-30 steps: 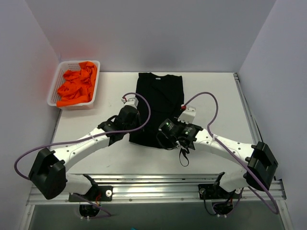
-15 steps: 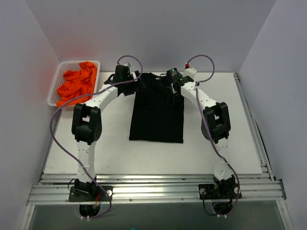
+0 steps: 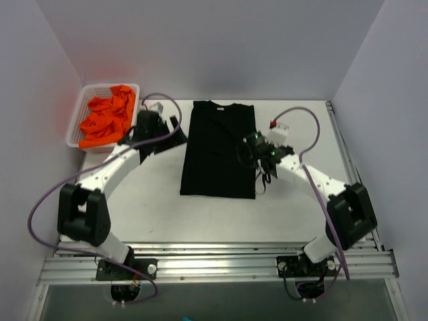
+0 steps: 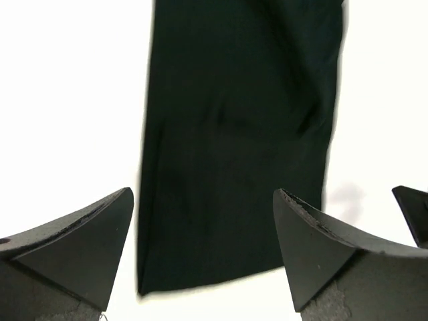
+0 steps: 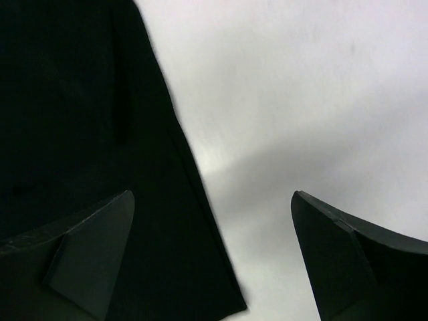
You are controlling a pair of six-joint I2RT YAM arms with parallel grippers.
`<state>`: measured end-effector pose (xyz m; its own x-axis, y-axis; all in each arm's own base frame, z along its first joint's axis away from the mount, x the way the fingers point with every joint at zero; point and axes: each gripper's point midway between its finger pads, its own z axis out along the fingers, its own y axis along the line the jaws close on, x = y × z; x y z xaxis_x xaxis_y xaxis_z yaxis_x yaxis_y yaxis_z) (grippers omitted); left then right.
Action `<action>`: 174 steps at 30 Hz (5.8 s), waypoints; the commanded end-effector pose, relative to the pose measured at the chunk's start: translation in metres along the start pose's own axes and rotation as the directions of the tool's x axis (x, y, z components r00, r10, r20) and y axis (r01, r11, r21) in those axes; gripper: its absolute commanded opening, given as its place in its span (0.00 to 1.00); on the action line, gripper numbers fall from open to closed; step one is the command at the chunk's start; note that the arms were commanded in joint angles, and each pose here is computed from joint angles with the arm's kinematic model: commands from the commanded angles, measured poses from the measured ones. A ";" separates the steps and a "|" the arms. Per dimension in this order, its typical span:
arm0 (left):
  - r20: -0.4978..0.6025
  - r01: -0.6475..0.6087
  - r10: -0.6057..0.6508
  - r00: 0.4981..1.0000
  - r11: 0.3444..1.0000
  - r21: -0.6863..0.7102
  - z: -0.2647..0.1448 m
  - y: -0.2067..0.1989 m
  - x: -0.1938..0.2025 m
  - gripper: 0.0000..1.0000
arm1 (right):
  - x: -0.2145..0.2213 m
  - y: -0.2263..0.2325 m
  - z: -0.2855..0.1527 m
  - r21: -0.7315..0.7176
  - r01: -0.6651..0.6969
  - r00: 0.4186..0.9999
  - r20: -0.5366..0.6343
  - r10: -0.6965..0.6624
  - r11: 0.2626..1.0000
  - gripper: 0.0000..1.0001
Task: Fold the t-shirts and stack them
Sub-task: Fold the tshirt, then neatly place the folded tshirt to the corner
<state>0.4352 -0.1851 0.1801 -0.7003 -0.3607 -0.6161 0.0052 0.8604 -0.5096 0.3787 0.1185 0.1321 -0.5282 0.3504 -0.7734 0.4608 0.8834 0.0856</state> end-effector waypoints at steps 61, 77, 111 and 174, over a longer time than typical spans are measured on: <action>-0.033 -0.029 0.028 0.999 0.999 -0.017 -0.093 0.037 0.201 0.02 | 0.127 -0.081 -0.083 -0.164 -0.058 0.996 -0.071 0.047 0.985 0.00; 0.008 -0.045 0.045 0.999 0.999 0.030 -0.111 0.011 0.172 0.02 | 0.084 -0.066 -0.107 -0.203 -0.076 0.997 0.003 0.078 0.976 0.00; 0.047 0.104 -0.109 0.993 0.989 0.106 0.064 -0.002 -0.042 0.02 | -0.062 0.069 0.076 -0.037 -0.097 0.995 -0.006 0.097 0.995 0.00; 0.158 0.028 -0.032 0.987 0.999 0.024 0.067 0.084 -0.043 0.94 | 0.063 0.083 0.195 -0.097 0.028 0.964 -0.262 -0.053 0.995 0.00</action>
<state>0.5055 -0.1282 0.1049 -0.6305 -0.4411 -0.6387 -0.0312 0.8365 -0.5470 0.5465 0.1821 0.0158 -0.6309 0.4020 -0.6637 0.3045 0.9150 0.2648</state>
